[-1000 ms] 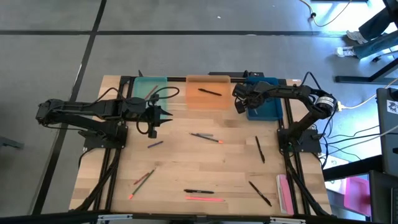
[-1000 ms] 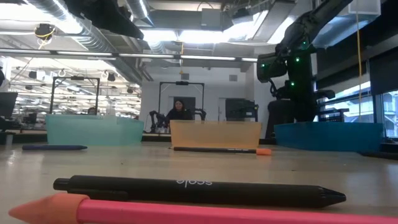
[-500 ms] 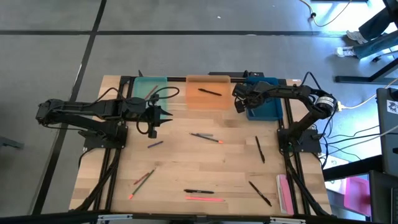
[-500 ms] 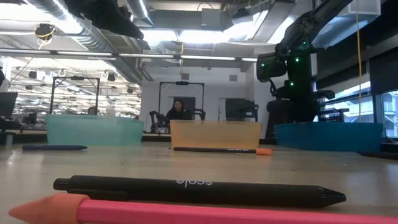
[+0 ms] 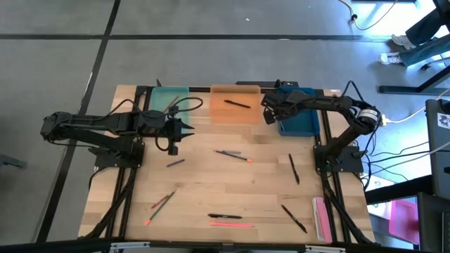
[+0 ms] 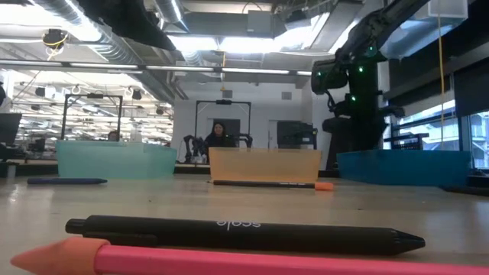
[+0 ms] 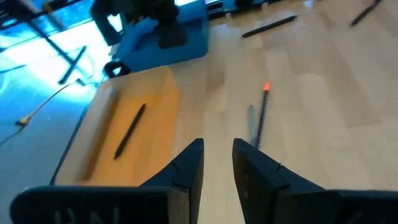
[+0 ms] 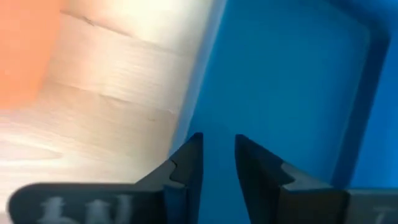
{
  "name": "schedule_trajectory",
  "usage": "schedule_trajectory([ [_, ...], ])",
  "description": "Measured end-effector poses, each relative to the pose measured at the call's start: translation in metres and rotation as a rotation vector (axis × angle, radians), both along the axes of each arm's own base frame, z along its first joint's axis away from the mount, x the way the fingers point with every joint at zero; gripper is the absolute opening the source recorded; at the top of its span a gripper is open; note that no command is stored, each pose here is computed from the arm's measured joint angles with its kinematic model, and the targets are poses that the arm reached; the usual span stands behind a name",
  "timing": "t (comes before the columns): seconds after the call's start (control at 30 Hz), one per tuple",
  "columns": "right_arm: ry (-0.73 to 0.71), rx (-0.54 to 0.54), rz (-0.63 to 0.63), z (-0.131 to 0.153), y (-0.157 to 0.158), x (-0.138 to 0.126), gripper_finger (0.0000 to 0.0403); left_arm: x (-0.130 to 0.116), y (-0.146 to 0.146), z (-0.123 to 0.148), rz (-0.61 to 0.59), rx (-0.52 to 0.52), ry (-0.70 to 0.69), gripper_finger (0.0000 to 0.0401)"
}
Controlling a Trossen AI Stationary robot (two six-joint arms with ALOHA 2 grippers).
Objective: Sort crayons/erasers/pens/pencils in bins
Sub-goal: Put the blue crayon into the blue bin
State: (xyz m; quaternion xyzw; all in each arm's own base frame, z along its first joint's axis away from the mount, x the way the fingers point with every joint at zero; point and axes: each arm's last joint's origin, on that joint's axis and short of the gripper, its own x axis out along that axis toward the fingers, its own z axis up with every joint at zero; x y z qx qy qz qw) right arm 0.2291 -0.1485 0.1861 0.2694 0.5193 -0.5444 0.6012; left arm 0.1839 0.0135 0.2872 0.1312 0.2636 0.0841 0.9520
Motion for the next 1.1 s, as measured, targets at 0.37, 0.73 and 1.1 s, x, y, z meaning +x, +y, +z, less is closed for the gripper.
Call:
schedule_trajectory([
  [0.37,-0.093,-0.187,0.297,0.059,0.042,0.022,0.0097,-0.008,0.002,-0.011,0.168,-0.136,0.094,0.0078],
  [0.73,-0.235,-0.203,0.947,0.068,0.141,0.055,0.0097,-0.022,-0.003,-0.026,0.291,-0.271,0.251,0.0078],
  [1.1,-0.327,-0.086,1.258,0.040,0.207,0.055,0.0097,-0.024,-0.020,-0.039,0.236,-0.288,0.286,0.0078],
])
